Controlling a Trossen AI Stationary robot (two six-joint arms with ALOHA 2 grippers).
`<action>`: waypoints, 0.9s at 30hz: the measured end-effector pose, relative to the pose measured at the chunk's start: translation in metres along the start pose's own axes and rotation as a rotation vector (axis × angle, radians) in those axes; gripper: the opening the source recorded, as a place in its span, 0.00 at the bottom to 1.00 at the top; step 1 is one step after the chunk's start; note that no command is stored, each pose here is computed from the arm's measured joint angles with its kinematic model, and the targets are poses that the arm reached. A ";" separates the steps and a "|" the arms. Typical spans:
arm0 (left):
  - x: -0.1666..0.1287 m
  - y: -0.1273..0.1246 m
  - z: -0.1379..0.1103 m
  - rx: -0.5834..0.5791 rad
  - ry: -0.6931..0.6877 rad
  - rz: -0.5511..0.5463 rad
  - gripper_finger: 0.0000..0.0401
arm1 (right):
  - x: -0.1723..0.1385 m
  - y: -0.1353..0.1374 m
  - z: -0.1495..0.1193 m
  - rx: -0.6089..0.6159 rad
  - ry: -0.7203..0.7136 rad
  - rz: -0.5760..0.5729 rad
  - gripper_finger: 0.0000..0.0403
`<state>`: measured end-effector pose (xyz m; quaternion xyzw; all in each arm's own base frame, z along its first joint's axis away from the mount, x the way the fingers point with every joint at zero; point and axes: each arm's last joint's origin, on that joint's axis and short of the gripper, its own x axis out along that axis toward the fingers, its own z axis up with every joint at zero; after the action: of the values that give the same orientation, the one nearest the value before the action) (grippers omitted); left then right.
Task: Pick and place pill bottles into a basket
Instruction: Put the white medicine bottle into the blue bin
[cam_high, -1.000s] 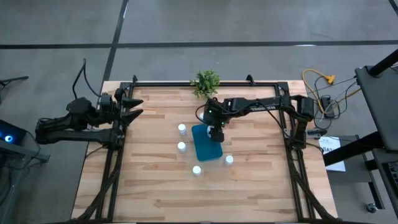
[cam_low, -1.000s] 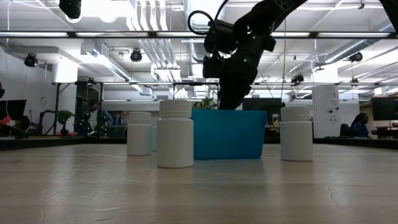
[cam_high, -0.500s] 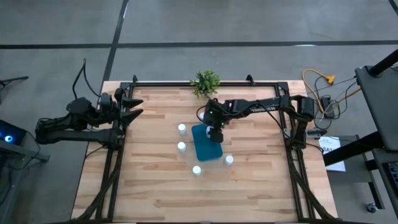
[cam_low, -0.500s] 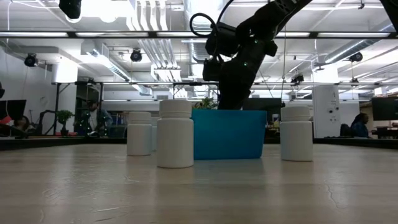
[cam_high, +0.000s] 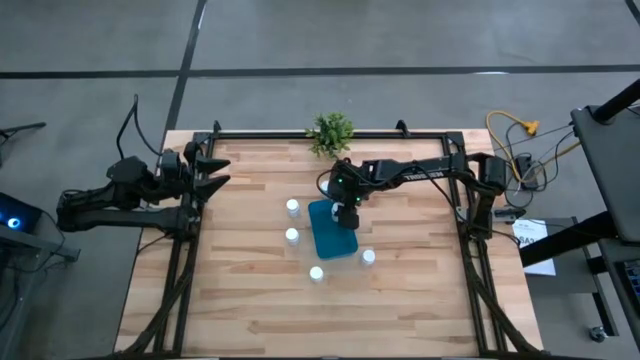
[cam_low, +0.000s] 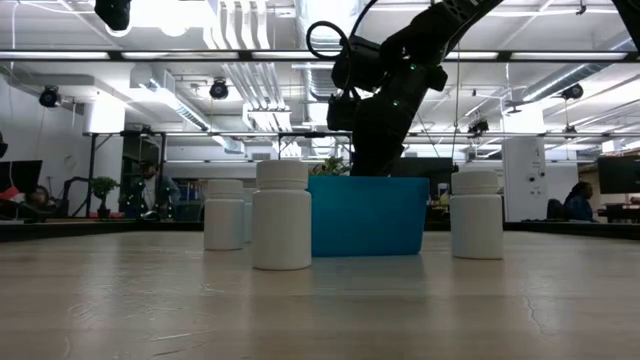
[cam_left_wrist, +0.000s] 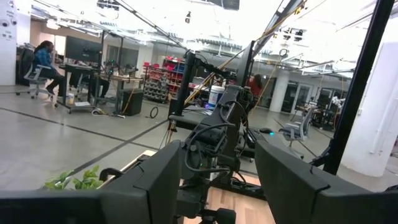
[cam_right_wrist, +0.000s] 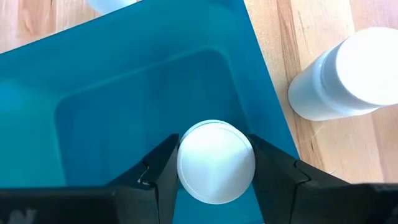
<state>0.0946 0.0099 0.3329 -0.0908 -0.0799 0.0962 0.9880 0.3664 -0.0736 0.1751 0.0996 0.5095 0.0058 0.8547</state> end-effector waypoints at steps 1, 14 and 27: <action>0.000 0.000 0.000 0.000 0.000 0.000 0.47 | 0.000 0.000 0.000 0.001 0.000 0.001 0.37; 0.000 0.000 0.000 0.000 0.000 0.000 0.47 | 0.000 0.000 0.000 0.003 0.001 0.009 0.38; 0.000 0.000 0.000 0.000 0.000 -0.001 0.47 | 0.000 -0.001 0.000 0.002 0.000 -0.001 0.37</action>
<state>0.0945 0.0098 0.3329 -0.0909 -0.0801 0.0959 0.9880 0.3662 -0.0742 0.1746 0.1002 0.5097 0.0049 0.8545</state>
